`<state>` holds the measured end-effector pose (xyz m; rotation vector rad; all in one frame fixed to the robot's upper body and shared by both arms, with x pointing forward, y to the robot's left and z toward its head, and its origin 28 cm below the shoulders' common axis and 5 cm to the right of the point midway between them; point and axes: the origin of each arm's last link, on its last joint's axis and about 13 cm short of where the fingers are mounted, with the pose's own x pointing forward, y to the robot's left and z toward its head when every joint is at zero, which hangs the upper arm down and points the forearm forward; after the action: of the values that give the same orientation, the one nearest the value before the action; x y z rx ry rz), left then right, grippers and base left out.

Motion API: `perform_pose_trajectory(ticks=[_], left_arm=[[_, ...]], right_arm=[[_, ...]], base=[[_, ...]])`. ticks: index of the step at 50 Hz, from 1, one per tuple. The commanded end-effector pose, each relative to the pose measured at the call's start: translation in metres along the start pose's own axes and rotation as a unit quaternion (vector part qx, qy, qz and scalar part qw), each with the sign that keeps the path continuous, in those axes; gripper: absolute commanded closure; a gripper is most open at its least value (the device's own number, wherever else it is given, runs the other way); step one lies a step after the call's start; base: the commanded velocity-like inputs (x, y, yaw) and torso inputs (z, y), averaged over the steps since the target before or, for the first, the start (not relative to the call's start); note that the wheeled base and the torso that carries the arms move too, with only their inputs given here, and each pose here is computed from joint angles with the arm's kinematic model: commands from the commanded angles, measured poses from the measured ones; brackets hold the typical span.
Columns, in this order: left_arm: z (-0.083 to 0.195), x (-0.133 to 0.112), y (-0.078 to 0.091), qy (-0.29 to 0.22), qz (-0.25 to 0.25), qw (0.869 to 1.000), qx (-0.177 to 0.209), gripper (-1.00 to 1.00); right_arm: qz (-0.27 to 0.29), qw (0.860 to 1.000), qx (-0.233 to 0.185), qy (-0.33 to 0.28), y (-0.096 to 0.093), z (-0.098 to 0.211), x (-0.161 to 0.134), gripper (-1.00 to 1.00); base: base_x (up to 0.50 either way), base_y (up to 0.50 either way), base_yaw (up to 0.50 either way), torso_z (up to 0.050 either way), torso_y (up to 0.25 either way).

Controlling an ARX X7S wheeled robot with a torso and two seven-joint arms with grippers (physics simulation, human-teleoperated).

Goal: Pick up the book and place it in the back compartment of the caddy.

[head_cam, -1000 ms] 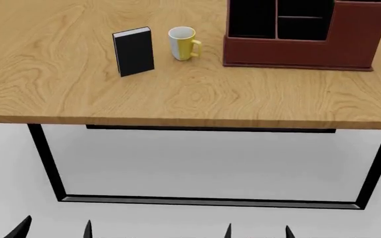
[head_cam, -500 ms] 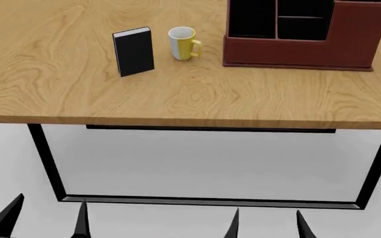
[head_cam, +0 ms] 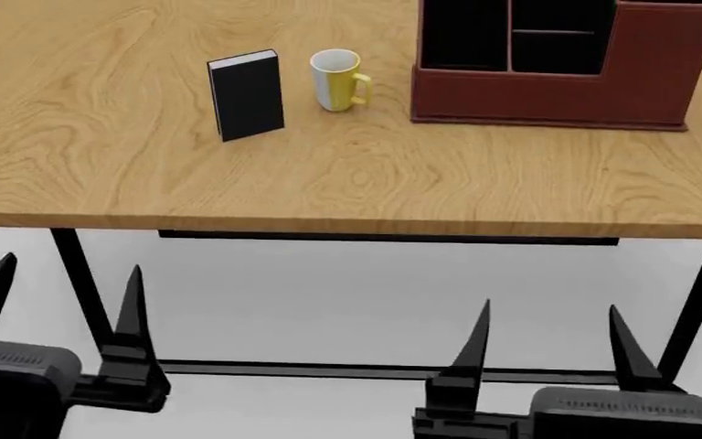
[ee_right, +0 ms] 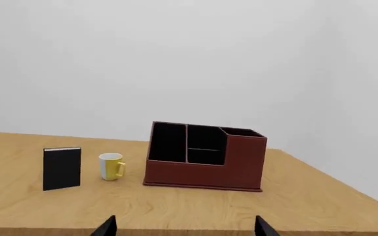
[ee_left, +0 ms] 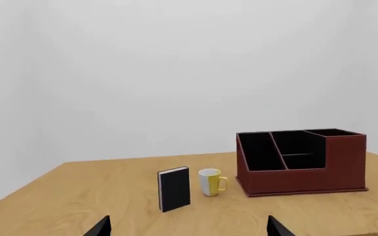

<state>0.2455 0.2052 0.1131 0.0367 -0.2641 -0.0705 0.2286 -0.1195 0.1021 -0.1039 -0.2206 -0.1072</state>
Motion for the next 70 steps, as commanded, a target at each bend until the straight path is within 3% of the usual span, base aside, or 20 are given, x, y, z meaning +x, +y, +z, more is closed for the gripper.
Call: perform_pose_trajectory(ticks=[1,19,70], left_arm=[[0.0123,0.0102,0.0029,-0.012,-0.009,1.000,0.007,-1.00],[0.0133,0.0078,0.0029,-0.011,-0.011,1.000,-0.004,-1.00],[0.0116,0.0083,0.0022,-0.004,-0.008,1.000,-0.025,-1.00]], right_arm=[[0.001,1.000,-0.005,-0.021,-0.0040,0.0171,0.0096,-1.00],[0.012,1.000,-0.005,-0.017,-0.0018,0.0176,0.0104,-1.00],[0.027,0.999,0.002,-0.024,0.0007,0.0199,0.0089,-1.00]], base=[[0.00,0.00,0.00,0.000,0.000],[0.00,-0.03,0.00,0.000,0.000],[0.00,-0.39,0.00,0.000,0.000]])
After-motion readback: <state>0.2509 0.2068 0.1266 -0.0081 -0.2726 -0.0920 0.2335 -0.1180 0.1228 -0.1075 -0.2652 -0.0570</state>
